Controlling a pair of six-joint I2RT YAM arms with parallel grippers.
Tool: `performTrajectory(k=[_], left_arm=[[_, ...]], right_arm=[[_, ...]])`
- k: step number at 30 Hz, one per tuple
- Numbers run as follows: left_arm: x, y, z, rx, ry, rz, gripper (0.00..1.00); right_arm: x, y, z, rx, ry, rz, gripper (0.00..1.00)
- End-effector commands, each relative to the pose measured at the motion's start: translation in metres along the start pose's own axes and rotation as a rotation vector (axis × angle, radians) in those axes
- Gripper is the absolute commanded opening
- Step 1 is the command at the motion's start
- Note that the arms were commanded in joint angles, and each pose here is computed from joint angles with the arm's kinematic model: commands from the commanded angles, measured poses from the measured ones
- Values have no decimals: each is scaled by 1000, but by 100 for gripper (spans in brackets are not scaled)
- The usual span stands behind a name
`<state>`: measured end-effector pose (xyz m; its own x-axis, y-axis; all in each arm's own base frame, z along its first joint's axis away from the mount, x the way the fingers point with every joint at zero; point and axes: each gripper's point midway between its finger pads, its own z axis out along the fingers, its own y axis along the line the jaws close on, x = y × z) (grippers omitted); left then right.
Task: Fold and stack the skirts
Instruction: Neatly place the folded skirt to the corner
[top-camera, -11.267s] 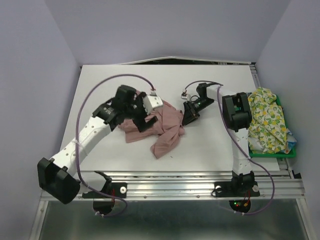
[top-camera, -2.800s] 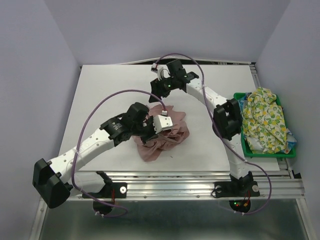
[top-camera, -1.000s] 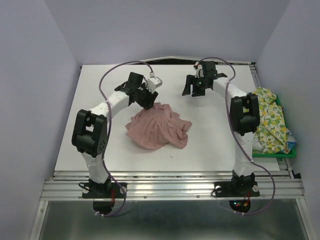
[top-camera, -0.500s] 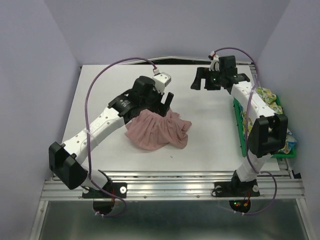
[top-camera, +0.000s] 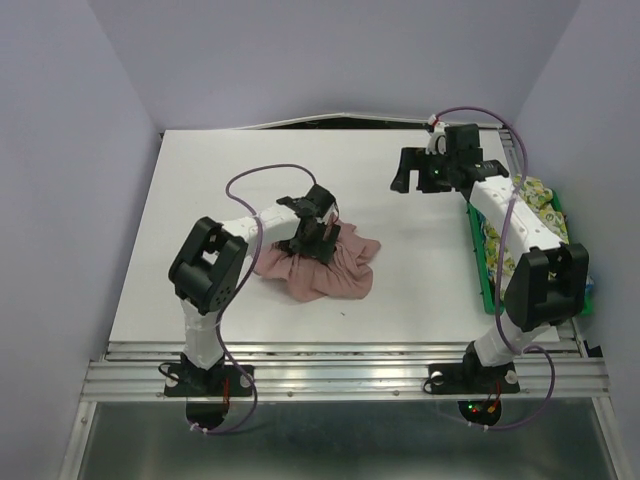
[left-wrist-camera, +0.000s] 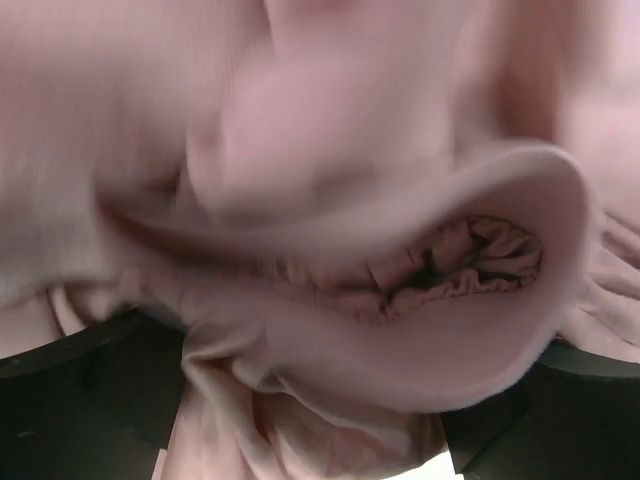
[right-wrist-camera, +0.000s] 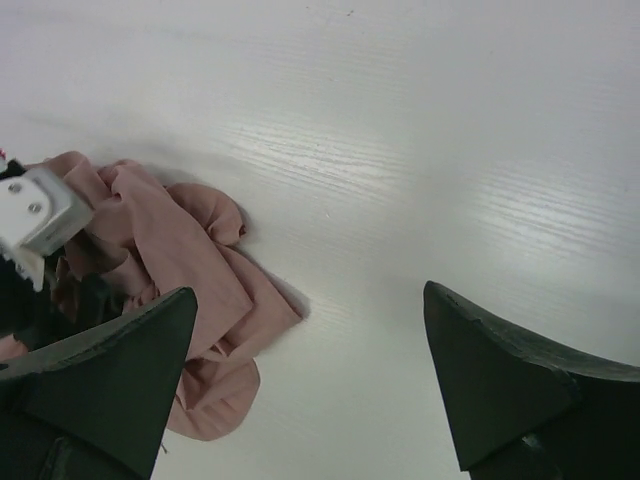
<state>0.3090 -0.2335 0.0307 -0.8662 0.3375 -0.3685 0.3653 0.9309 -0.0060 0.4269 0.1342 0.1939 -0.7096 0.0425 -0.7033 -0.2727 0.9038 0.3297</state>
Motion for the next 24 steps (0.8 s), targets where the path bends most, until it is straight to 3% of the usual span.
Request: performTrajectory(k=[1,4,9,12,15,16,17,19,24], left_arm=[[-24,50,23,-80,22,-122,98],[-46,93,36,-130,13,-126,98],[-79,153,51,-166,13,39,98],[-129,181,42,-72,-98,98,98],[-147,194,50,-41,-114,155,98],[-172,205,40,-67,-170,169,98],[-164,207,58,-61,-118,165,98],[-178,213,63,-57,-133,152,98],[-223,229,68,-104,-282,161,98]], right_arm=[[-22,1,-20,10,-97,-54,100],[-18,0,-21,14,-92,-57,100],[-12,-1,-17,7,-76,-54,100],[-10,-1,-14,-1,-65,-48,100],[-9,-2,-13,3,-62,-52,100],[-8,-2,-13,3,-59,-54,100],[-7,-4,-11,7,-56,-52,100],[-7,-4,-9,7,-53,-51,100],[-6,-7,-3,14,-42,-50,100]])
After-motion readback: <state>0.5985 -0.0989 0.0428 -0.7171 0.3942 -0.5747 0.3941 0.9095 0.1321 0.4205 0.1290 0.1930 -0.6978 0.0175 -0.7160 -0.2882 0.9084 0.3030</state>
